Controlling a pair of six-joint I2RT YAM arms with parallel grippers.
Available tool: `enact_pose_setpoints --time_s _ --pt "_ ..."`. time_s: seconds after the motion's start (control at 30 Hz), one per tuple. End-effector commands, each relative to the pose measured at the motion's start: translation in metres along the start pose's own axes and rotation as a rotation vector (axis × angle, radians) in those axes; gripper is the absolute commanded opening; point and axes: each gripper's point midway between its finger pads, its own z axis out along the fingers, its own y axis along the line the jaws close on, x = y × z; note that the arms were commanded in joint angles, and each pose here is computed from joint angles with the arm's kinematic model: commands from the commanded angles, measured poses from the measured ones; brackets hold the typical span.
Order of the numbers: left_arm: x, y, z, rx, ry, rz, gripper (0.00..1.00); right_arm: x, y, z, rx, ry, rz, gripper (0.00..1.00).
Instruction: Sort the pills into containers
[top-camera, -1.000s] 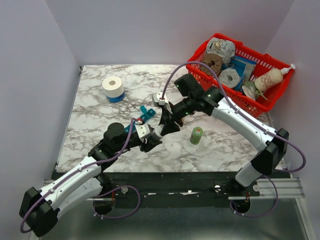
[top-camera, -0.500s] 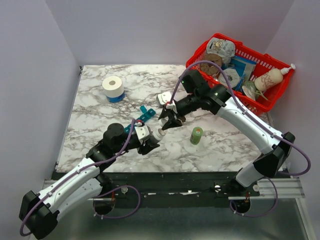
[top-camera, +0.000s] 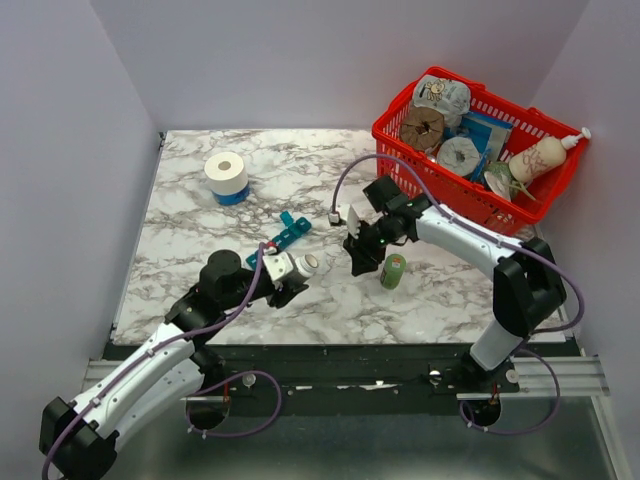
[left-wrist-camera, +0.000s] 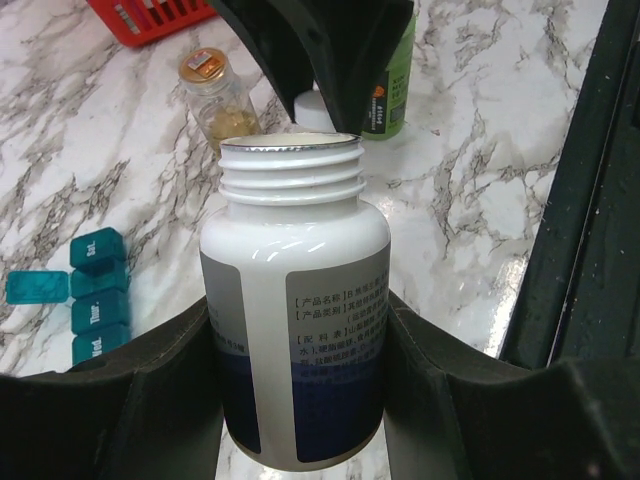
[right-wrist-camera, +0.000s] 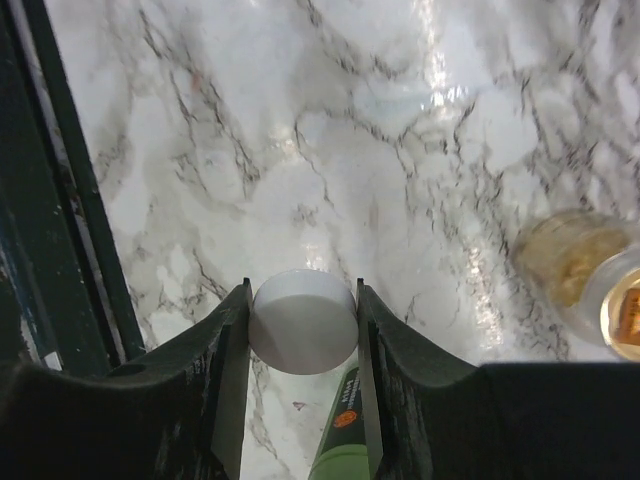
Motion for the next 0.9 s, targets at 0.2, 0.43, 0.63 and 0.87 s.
enact_pose_setpoints --time_s 0.2,0.43,0.63,0.87 --pt "0.014 0.011 0.003 -0.043 0.035 0.032 0.0 0.055 -0.044 0.051 0.162 0.181 0.073 0.37" --pt "0.019 0.011 0.006 -0.027 0.049 -0.034 0.0 0.045 -0.032 0.048 0.103 0.143 0.049 0.65" --pt "0.019 0.027 0.008 -0.024 0.037 -0.141 0.0 0.012 -0.014 0.021 0.064 0.042 -0.018 1.0" --pt "0.021 0.053 0.008 -0.054 0.096 -0.38 0.0 -0.026 -0.007 -0.025 0.107 -0.092 -0.088 1.0"
